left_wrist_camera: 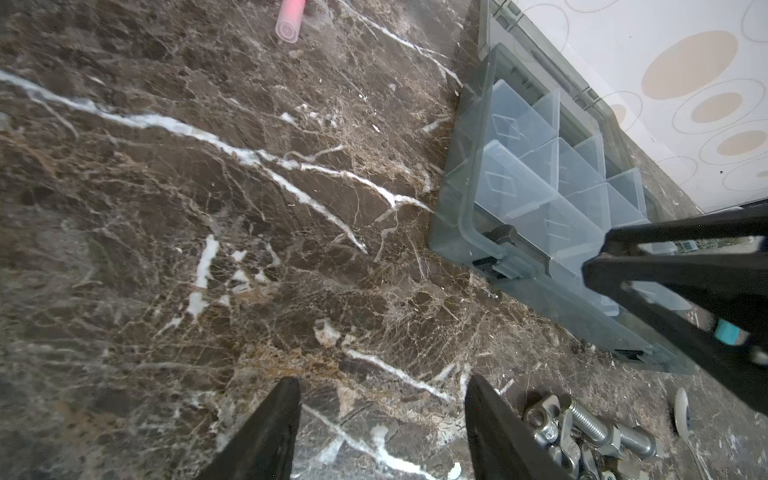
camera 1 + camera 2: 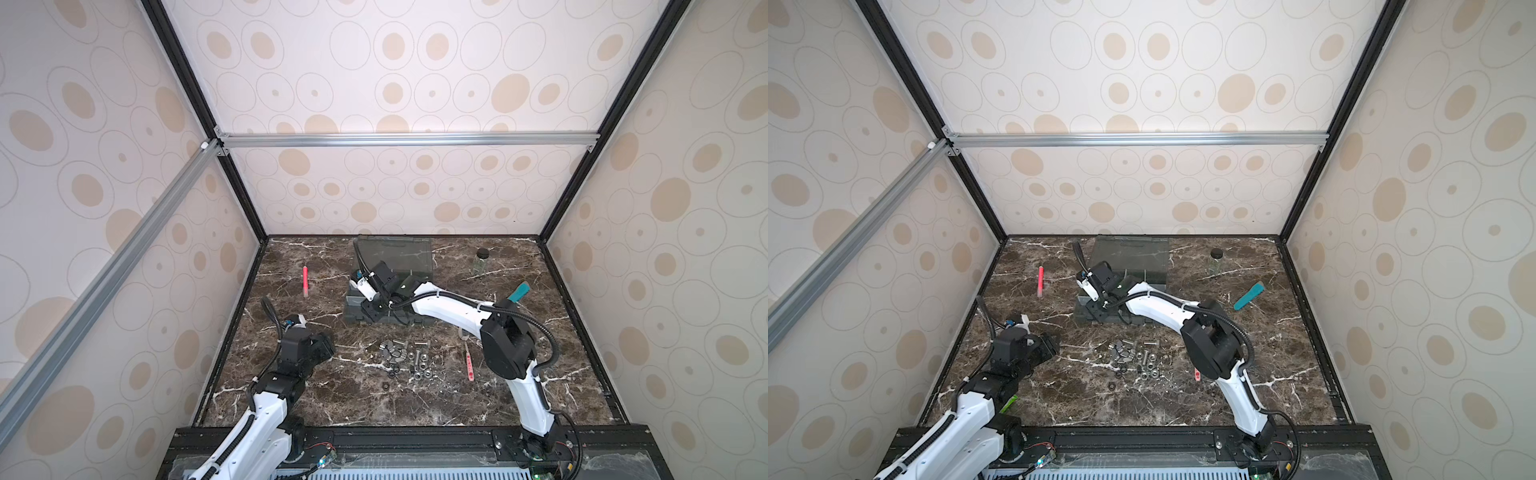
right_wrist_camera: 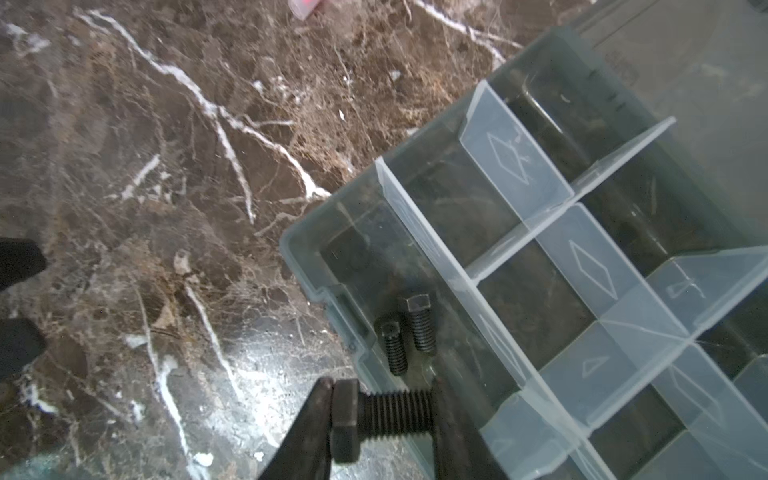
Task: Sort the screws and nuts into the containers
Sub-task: 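Carry the black bolt with the right gripper over the box and release it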
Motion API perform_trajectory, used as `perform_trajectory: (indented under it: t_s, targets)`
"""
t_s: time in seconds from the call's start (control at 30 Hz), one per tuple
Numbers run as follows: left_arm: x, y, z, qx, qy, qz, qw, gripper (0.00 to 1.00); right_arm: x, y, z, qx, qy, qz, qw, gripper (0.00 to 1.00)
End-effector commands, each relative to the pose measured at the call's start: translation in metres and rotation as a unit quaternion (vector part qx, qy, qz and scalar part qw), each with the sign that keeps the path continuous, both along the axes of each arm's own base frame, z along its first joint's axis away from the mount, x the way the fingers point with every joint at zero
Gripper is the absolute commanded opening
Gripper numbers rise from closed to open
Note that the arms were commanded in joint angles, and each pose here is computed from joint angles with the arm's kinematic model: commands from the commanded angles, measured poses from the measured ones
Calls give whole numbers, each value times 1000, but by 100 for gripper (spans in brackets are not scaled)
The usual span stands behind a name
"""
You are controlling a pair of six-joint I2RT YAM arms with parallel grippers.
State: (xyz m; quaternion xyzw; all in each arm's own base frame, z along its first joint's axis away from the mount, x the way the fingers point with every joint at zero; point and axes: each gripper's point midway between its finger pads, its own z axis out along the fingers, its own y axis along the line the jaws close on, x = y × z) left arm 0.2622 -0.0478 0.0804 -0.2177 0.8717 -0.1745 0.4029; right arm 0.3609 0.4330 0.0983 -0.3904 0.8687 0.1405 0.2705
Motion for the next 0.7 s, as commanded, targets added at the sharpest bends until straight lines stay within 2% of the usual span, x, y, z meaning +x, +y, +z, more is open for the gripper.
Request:
perform_trajectory:
  t_s: [0.0, 0.3, 0.5, 0.67]
  targets:
    - [5, -2, 3, 0, -9, -10, 1000, 63, 30, -3, -9, -21, -18, -61, 998, 34]
    - [6, -6, 0, -6, -13, -17, 1000, 64, 38, -6, -15, -25, -21, -86, 996, 36]
    - [8, -7, 0, -2, -14, -23, 1000, 64, 37, -6, -9, -14, -19, -92, 995, 56]
    - [7, -7, 3, -3, -18, -25, 1000, 64, 33, -6, 8, 11, -22, -96, 995, 60]
